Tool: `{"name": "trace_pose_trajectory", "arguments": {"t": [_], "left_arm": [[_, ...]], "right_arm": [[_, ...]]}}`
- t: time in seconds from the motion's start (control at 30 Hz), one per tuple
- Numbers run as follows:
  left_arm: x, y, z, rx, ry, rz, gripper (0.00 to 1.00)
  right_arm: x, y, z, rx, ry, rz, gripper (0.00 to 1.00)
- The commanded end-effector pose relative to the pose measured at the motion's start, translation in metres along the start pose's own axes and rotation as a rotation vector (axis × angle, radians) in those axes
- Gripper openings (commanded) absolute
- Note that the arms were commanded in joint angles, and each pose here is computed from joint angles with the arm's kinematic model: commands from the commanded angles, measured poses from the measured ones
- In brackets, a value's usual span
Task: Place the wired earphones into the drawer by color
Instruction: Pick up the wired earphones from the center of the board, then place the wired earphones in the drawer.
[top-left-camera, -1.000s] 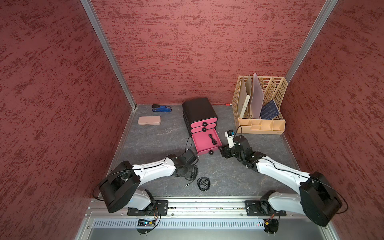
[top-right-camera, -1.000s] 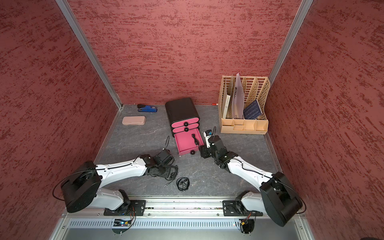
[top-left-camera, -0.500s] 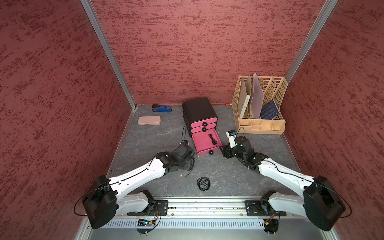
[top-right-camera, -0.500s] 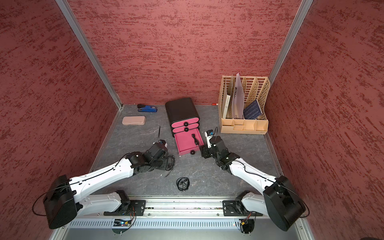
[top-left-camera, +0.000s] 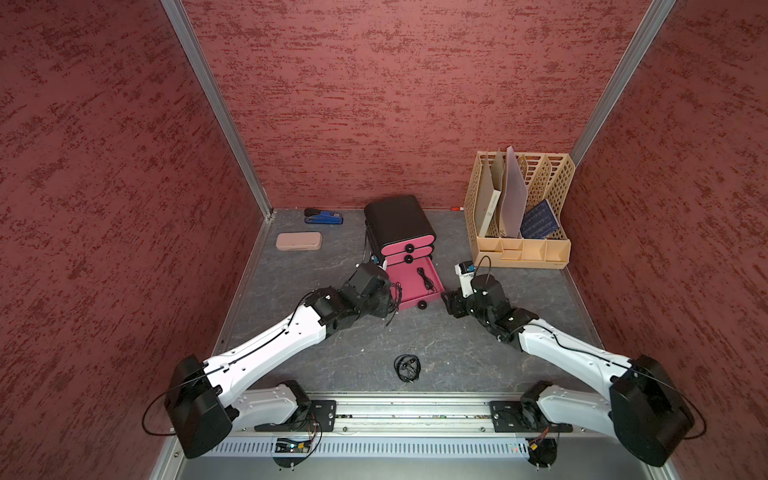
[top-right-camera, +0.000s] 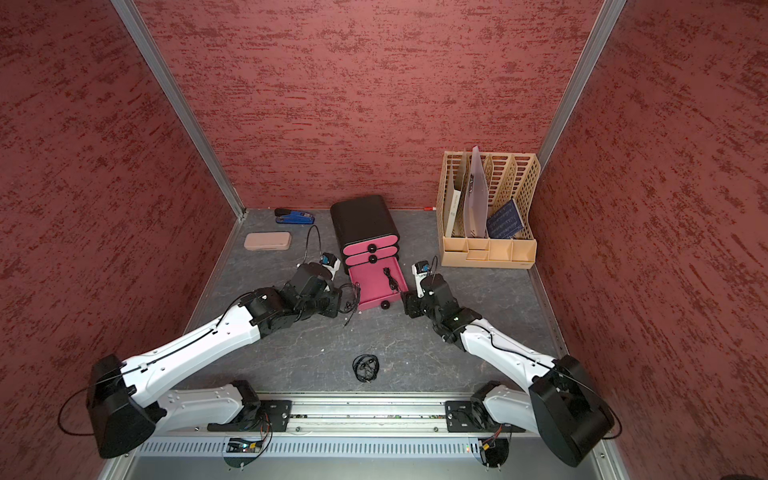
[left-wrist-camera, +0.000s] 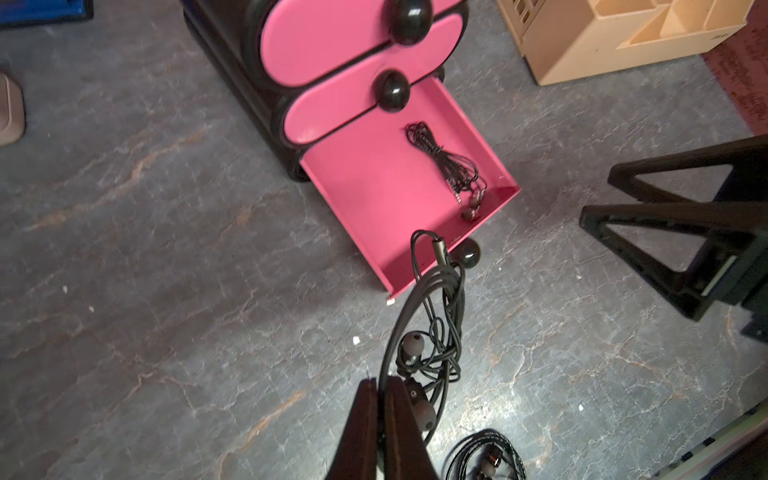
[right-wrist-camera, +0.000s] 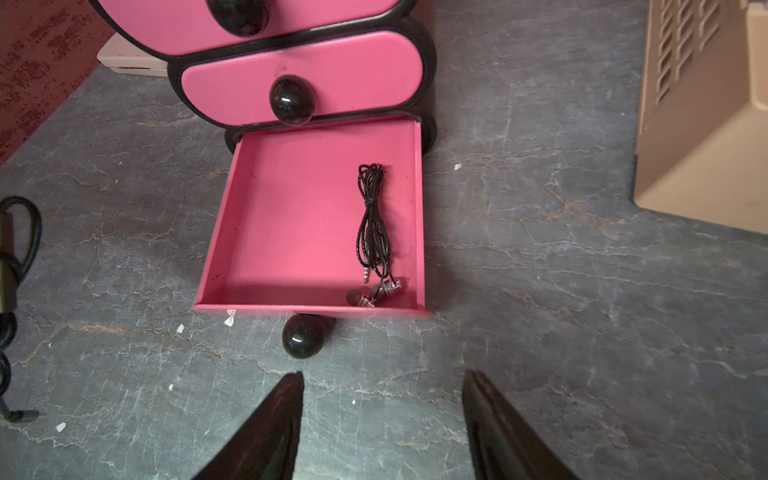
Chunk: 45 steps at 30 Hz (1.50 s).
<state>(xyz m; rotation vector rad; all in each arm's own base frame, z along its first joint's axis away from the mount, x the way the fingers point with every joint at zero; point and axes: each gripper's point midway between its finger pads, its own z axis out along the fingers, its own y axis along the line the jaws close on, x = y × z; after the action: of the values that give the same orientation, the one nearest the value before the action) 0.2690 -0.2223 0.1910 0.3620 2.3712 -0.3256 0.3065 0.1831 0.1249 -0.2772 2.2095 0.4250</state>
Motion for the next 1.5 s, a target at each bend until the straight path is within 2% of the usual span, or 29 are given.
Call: {"name": "trace_pose_trajectory", "arguments": {"t": [0.0,0.33,0.63,1.03,1.47], "left_arm": [[-0.029,-0.008,0.004,0.022,-0.070,0.055,0.00],[-0.077,-0.021,0.031,0.072,-0.154,0.084,0.00],[-0.091,-0.030,0.068,0.123,-0.170,0.099,0.00],[-0.069,-0.028,0.121,0.141,-0.102,0.097,0.00],[-0.030,-0.024,0.157,0.165,-0.005,0.048,0.00]], "right_arm": [[-0.012,-0.007,-0.006,0.034,-0.062,0.015,0.65],[-0.016,-0.013,-0.013,0.063,-0.099,0.019,0.65],[-0.017,-0.014,-0.015,0.068,-0.109,0.020,0.65],[-0.017,-0.015,-0.016,0.072,-0.114,0.019,0.65],[-0.018,-0.015,-0.016,0.073,-0.114,0.019,0.65]]}}
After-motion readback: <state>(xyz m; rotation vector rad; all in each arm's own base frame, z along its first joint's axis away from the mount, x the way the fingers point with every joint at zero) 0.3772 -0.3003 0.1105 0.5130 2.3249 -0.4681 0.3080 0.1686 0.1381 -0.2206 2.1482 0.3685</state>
